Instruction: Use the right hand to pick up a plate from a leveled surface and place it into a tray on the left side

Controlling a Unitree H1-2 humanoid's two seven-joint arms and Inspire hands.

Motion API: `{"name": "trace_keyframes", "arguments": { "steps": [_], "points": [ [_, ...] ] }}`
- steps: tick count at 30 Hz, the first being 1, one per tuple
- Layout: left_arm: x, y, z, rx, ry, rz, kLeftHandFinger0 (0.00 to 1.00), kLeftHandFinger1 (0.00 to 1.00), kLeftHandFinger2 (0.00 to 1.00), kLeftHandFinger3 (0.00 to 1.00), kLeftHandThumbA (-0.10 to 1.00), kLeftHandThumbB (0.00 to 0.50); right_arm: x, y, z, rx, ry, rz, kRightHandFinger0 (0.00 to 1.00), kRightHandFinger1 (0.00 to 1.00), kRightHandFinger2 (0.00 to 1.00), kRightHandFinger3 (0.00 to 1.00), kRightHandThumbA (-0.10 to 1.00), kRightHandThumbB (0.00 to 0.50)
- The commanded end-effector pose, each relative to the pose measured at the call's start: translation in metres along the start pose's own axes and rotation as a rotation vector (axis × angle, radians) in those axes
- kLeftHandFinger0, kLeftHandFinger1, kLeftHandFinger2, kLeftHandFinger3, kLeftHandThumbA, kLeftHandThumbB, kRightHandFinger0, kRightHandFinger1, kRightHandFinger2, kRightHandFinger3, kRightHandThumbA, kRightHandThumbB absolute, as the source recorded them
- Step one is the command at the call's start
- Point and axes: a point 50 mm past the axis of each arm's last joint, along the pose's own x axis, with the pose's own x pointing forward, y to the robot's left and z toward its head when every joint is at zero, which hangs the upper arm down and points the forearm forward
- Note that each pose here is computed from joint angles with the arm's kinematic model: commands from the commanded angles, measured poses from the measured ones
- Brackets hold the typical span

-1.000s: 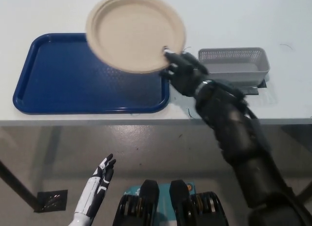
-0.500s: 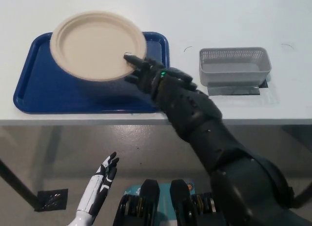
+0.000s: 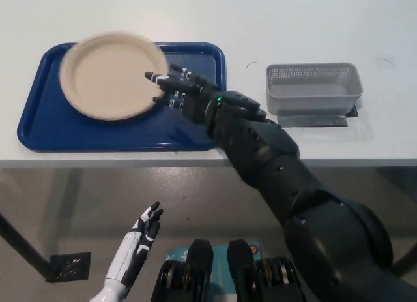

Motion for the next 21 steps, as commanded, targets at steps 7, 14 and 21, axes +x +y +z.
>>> {"name": "trace_keyframes", "arguments": {
  "steps": [7, 14, 21],
  "points": [
    [0.010, 0.008, 0.013, 0.030, -0.050, -0.022, 1.00, 1.00, 1.00, 1.00, 1.00, 0.025, -0.027, 0.018, 0.069, -0.132, -0.251, 0.233, 1.00, 1.00, 1.00, 1.00, 1.00, 0.480],
    [0.011, 0.006, 0.013, 0.023, -0.052, -0.035, 1.00, 1.00, 1.00, 1.00, 1.00, 0.023, -0.096, 0.018, 0.089, -0.042, -0.464, 0.383, 1.00, 1.00, 1.00, 1.00, 1.00, 0.474],
    [0.015, 0.009, 0.015, 0.045, -0.057, -0.038, 1.00, 1.00, 1.00, 1.00, 1.00, 0.000, -0.221, 0.015, 0.072, 0.031, -0.655, 0.716, 1.00, 1.00, 1.00, 1.00, 1.00, 0.500]
  ]
}}
